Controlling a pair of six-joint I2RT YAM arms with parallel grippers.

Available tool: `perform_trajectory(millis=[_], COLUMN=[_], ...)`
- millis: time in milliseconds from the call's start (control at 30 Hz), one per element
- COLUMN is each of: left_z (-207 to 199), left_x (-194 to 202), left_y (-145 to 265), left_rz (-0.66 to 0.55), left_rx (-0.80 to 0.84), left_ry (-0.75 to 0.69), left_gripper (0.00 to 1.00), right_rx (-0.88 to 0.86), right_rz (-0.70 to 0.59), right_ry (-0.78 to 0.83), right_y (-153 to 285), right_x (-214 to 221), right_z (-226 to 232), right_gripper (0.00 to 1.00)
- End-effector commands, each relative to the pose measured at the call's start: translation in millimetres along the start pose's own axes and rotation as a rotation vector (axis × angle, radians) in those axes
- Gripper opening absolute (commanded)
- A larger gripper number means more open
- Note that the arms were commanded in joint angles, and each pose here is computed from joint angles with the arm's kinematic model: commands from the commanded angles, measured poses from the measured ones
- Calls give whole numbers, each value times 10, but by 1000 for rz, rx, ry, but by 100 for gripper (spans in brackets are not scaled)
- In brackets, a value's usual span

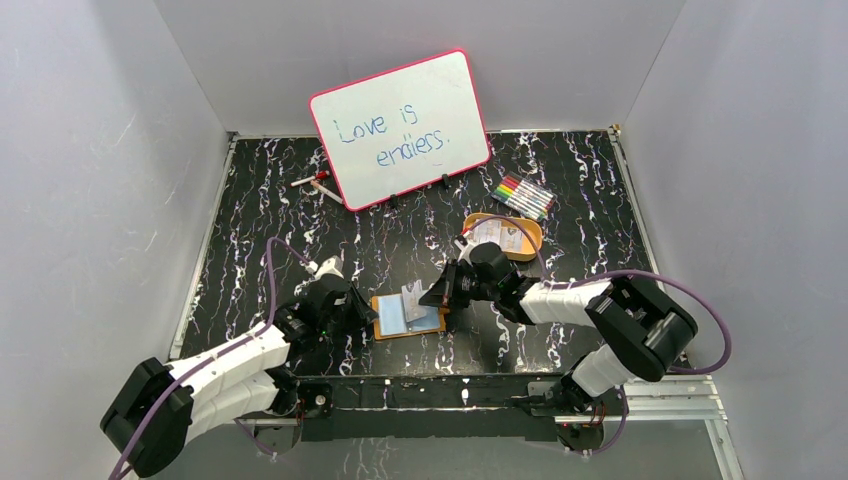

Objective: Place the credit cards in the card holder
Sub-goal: Insert the credit card into the card holder.

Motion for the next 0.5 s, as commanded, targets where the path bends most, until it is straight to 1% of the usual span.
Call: perform_trajectory(millis=[0, 233, 467], left_z=[32, 58, 74], left_x=[-25, -17, 0], left_y=[-10, -11, -17], left_rz=[-13, -16, -13], left_rx=[-15, -24, -26], left_ry=[-2, 0, 6], left_gripper=[18, 17, 16], right_rx=[-48, -19, -24], right_rz=[2, 19, 40], right_ry=[1, -14, -12], right_y=[-30, -51, -98], right_x=[-14, 61, 108], right_z=[113, 11, 11], right_gripper=[0, 0, 0])
Point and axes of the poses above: each gripper's point midway between its finger pads, its own y axis back along the fingers, its own z axis along the line the jaws close on, x = y × z, the point moved 1 cm from there along y, back along the fingers, and after that the axes turned 10 degrees about -y, right-handed, at the moved point
